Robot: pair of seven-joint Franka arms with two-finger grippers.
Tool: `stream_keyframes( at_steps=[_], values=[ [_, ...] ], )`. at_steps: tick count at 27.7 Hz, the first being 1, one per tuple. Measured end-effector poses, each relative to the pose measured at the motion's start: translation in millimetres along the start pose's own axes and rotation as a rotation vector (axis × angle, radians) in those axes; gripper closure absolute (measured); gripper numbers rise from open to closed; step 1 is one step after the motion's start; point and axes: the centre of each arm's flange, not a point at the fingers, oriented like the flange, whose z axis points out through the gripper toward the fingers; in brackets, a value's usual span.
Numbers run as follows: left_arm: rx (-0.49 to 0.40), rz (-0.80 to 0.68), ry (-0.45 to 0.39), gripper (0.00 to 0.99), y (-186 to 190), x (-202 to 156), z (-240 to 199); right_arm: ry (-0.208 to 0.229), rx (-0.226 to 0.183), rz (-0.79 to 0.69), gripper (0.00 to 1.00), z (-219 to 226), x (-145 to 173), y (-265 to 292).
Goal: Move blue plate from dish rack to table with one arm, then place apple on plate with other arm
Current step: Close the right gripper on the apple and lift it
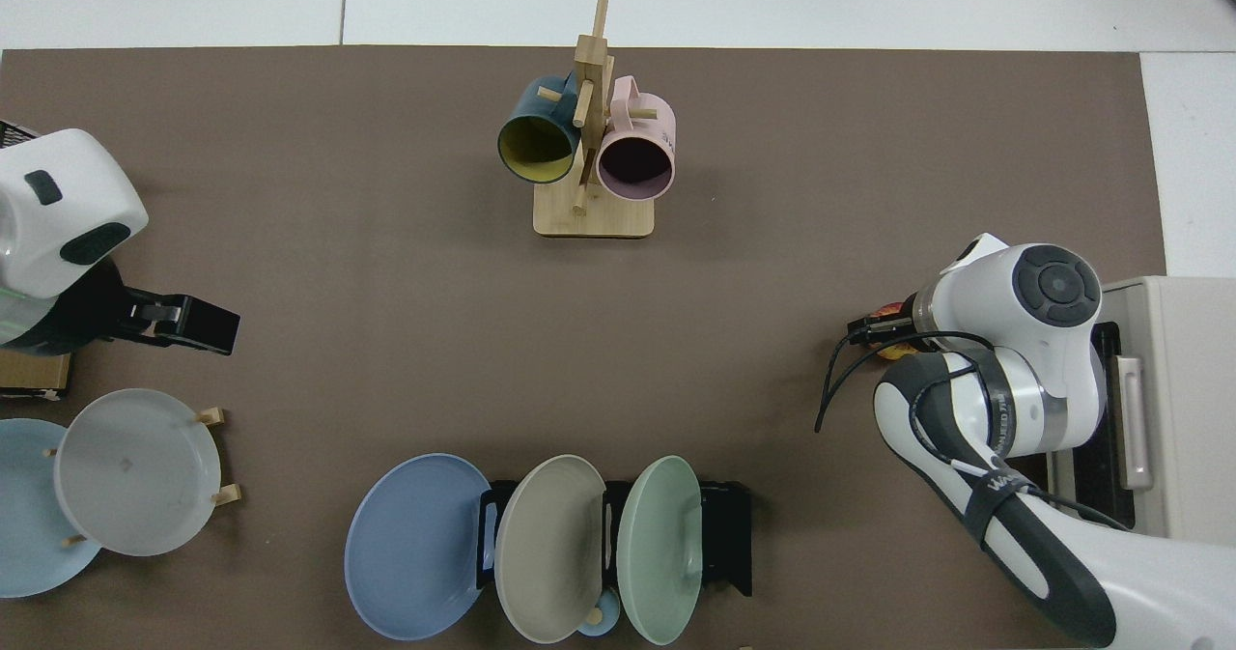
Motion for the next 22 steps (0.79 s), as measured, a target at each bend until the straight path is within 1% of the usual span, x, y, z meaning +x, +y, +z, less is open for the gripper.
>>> stream_keyframes(
  at_steps=[2,12,17,22],
  values=[
    [0.000,0.000,0.000,0.000,0,0,0,0.000,0.000,0.000,0.21,0,0,0],
    [0.000,0.000,0.000,0.000,0,0,0,0.006,0.000,0.000,0.21,-3,2,0],
    [0.000,0.000,0.000,0.000,0,0,0,0.003,0.000,0.003,0.21,-19,7,2],
    [0.000,0.000,0.000,0.000,0,0,0,0.002,0.000,0.006,0.21,-46,14,4]
  ],
)
